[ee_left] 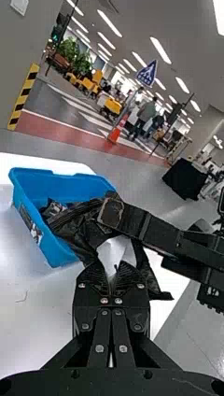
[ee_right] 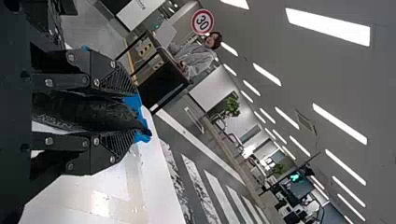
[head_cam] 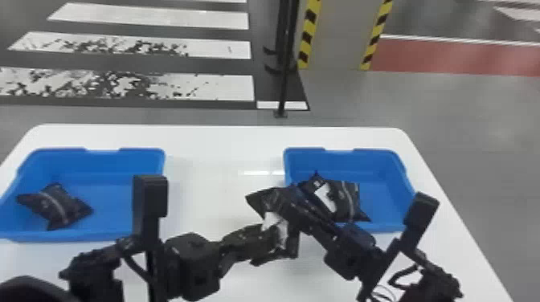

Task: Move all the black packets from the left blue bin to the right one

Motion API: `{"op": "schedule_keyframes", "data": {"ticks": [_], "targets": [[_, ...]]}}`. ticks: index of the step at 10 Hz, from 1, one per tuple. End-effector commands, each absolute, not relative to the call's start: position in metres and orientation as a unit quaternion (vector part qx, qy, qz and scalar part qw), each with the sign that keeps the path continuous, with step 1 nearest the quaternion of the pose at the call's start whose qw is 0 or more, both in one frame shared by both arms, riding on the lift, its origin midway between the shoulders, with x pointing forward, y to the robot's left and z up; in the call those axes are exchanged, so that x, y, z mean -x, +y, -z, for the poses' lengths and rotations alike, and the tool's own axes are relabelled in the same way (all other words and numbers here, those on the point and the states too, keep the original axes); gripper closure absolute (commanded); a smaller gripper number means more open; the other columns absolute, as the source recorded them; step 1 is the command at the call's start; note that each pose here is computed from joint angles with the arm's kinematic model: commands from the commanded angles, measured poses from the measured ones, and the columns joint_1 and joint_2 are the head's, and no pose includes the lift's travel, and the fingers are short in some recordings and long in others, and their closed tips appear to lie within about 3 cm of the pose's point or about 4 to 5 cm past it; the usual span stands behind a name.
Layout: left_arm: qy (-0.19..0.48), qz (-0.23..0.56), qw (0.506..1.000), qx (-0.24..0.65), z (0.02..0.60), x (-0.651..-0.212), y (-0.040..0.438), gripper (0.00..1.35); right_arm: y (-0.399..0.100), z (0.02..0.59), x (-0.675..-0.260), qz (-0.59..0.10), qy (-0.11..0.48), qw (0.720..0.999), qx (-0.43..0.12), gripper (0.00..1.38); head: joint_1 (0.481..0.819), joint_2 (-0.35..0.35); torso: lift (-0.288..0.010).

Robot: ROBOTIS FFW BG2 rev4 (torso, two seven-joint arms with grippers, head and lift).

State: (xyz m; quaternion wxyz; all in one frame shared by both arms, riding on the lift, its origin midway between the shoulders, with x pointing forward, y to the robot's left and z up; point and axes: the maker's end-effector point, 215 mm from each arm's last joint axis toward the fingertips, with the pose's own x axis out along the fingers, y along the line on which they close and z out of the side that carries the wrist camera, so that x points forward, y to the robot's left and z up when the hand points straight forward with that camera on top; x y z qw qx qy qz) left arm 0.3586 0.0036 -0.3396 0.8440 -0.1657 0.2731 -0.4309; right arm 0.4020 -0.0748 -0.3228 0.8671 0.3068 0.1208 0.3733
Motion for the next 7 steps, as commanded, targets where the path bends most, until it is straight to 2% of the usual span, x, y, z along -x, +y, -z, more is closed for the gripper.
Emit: {"op": "schedule_keyframes", "data": {"ticks": [1, 2, 3, 4, 7], "targets": [[0.266, 0.433, 0.844, 0.172, 0.336, -0.359, 0.002, 1.15, -0.075, 0.322, -0.403, -0.373, 0.118, 0.865, -0.314, 1.27, 0.695, -0.106, -0.140], [0.264, 0.429, 0.843, 0.188, 0.338, -0.360, 0.004, 0.80, -0.075, 0.321, -0.404, -0.372, 0.116, 0.863, -0.321, 1.27, 0.695, -0.108, -0.140], [0.269, 0.413, 0.848, 0.194, 0.345, -0.361, 0.015, 0.33, -0.077, 0.321, -0.407, -0.371, 0.114, 0.862, -0.326, 1.27, 0.695, -0.109, -0.140], [0.269, 0.403, 0.851, 0.201, 0.350, -0.359, 0.024, 0.10, -0.084, 0.322, -0.413, -0.365, 0.112, 0.866, -0.322, 1.27, 0.695, -0.102, -0.140], [0.256, 0.356, 0.873, 0.214, 0.345, -0.349, 0.066, 0.14, -0.126, 0.330, -0.449, -0.331, 0.106, 0.888, -0.302, 1.27, 0.695, -0.089, -0.140]]}}
